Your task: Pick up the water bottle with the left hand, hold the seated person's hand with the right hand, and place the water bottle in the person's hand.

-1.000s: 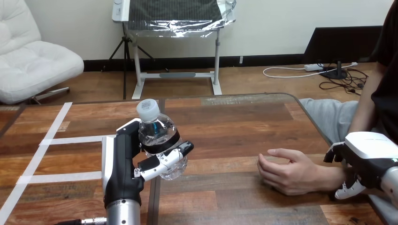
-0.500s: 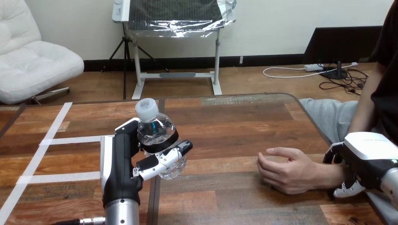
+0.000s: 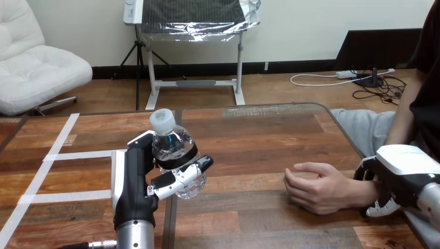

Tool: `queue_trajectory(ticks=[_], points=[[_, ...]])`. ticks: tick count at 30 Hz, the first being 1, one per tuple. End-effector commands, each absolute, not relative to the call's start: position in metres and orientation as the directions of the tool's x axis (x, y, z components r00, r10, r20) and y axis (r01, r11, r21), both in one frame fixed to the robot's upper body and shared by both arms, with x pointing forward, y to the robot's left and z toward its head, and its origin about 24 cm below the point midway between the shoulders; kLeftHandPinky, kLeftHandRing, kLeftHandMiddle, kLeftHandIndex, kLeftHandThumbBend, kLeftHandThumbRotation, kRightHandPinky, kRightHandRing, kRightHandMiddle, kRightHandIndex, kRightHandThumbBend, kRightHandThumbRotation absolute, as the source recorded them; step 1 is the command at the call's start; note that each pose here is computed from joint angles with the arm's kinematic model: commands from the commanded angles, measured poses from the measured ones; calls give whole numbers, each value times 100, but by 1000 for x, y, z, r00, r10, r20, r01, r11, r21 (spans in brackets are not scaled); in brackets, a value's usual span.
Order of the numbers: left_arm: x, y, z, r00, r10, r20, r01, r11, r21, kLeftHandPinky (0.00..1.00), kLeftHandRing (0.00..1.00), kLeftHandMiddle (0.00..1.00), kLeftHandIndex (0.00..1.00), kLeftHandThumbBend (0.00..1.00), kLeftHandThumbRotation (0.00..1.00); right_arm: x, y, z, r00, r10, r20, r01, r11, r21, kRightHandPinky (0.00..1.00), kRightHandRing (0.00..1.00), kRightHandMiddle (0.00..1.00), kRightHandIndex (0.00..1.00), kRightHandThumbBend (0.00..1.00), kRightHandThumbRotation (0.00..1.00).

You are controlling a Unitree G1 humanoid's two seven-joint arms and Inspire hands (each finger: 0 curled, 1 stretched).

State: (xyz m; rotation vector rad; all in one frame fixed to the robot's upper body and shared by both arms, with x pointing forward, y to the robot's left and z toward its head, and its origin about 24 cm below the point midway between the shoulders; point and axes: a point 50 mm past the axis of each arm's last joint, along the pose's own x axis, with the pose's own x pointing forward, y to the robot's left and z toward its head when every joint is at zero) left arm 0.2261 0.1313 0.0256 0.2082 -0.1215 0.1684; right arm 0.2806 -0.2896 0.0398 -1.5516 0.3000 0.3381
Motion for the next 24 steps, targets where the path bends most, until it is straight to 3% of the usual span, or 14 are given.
queue_trajectory(ticks=[1,19,24], points=[[236,131,53,953,151,261,-199,965,170,36,40,45,44,71,0,293,-287,50,927,45,-373,-373,-21,-928,58,68,73,70,81,0],[235,132,54,953,154,260,-201,965,167,36,41,45,44,71,0,297,-286,46,883,17,-468,-468,27,-883,60,68,74,72,77,0],[235,131,54,954,153,259,-201,965,171,36,41,45,44,71,0,298,-286,46,869,7,-495,-495,27,-868,65,71,76,72,76,0]])
